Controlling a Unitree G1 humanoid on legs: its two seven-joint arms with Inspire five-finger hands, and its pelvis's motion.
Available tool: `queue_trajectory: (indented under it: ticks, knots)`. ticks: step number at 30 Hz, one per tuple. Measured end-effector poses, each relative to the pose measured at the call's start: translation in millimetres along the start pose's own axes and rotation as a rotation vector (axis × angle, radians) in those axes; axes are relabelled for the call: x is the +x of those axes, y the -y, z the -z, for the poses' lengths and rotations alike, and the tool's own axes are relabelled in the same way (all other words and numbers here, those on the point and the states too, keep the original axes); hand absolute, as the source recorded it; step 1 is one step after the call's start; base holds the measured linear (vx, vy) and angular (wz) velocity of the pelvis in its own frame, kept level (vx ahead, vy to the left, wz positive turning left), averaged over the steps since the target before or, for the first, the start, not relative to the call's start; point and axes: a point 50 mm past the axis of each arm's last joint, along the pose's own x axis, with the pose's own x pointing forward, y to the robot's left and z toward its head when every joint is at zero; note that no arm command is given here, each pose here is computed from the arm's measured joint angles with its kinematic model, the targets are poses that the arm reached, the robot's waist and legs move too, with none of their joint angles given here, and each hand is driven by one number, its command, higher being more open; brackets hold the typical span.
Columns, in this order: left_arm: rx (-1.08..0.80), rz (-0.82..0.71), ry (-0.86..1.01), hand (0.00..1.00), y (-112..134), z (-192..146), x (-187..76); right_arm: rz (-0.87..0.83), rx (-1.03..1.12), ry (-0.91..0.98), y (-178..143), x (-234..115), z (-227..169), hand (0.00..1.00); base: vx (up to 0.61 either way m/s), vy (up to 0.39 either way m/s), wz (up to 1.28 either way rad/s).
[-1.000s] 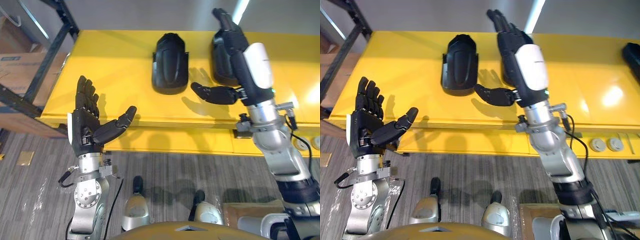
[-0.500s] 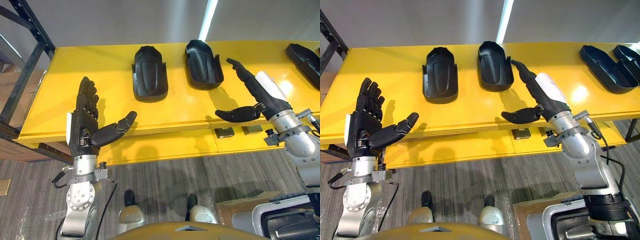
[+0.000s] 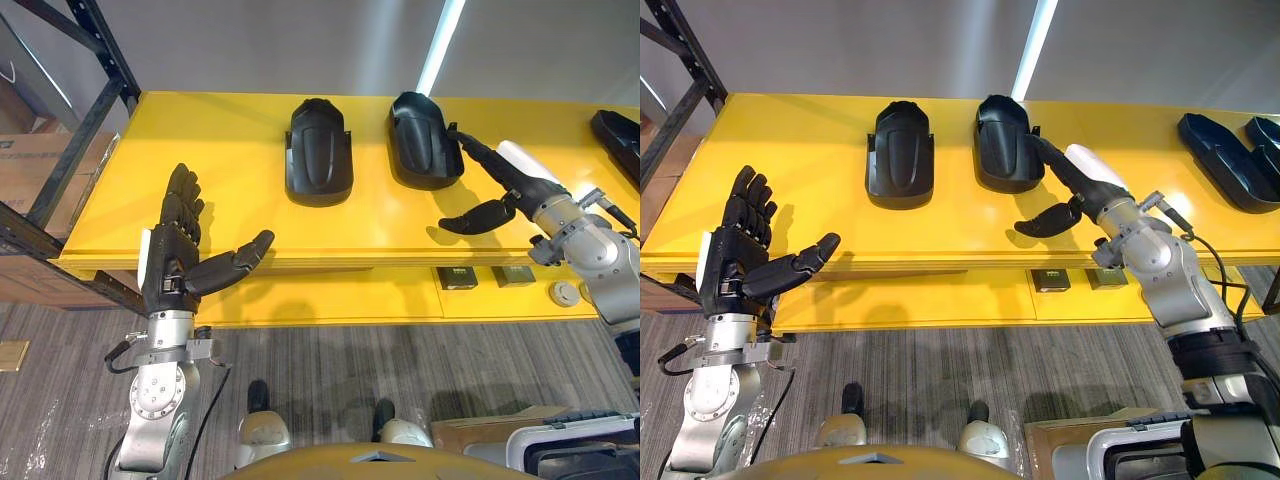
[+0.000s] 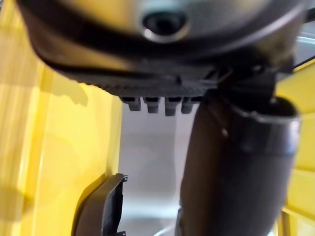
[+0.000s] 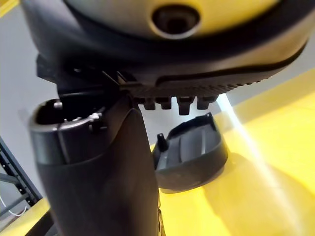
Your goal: Walk over and take three plastic housings, then place them on the shelf
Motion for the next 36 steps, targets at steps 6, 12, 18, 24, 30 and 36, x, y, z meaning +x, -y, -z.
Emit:
queue_trajectory:
  ticks: [6, 12, 18, 24, 30, 36]
  knots:
    - [0.001, 0.016, 0.006, 1.0, 0.6, -0.7, 1.6, -0.067, -0.047, 0.032, 2.1, 10.9, -5.8, 1.0, -0.01, -0.003, 0.02]
    - [0.002, 0.023, 0.005, 1.0, 0.8, -0.3, 1.7, -0.151, -0.047, -0.041, -5.8, 18.7, 8.9, 1.0, -0.03, -0.005, 0.08]
    - [0.007, 0.028, 0.007, 1.0, 0.4, -0.1, 3.4, -0.215, -0.03, -0.109, -7.9, 24.8, 19.6, 1.0, -0.01, -0.001, 0.01]
    - [0.046, 0.049, -0.046, 1.0, -5.6, 13.2, 8.2, -0.251, -0.036, -0.143, -4.5, 30.8, 22.2, 1.0, 0.01, -0.004, 0.01]
    - [0.058, 0.064, -0.056, 1.0, -6.5, 13.7, 8.7, -0.293, -0.011, -0.15, -1.7, 32.8, 20.8, 1.0, 0.0, 0.0, 0.0]
    - [0.063, 0.077, -0.057, 1.0, -7.0, 13.5, 9.0, -0.351, 0.003, -0.194, -1.8, 32.0, 27.2, 1.0, -0.01, -0.001, -0.01]
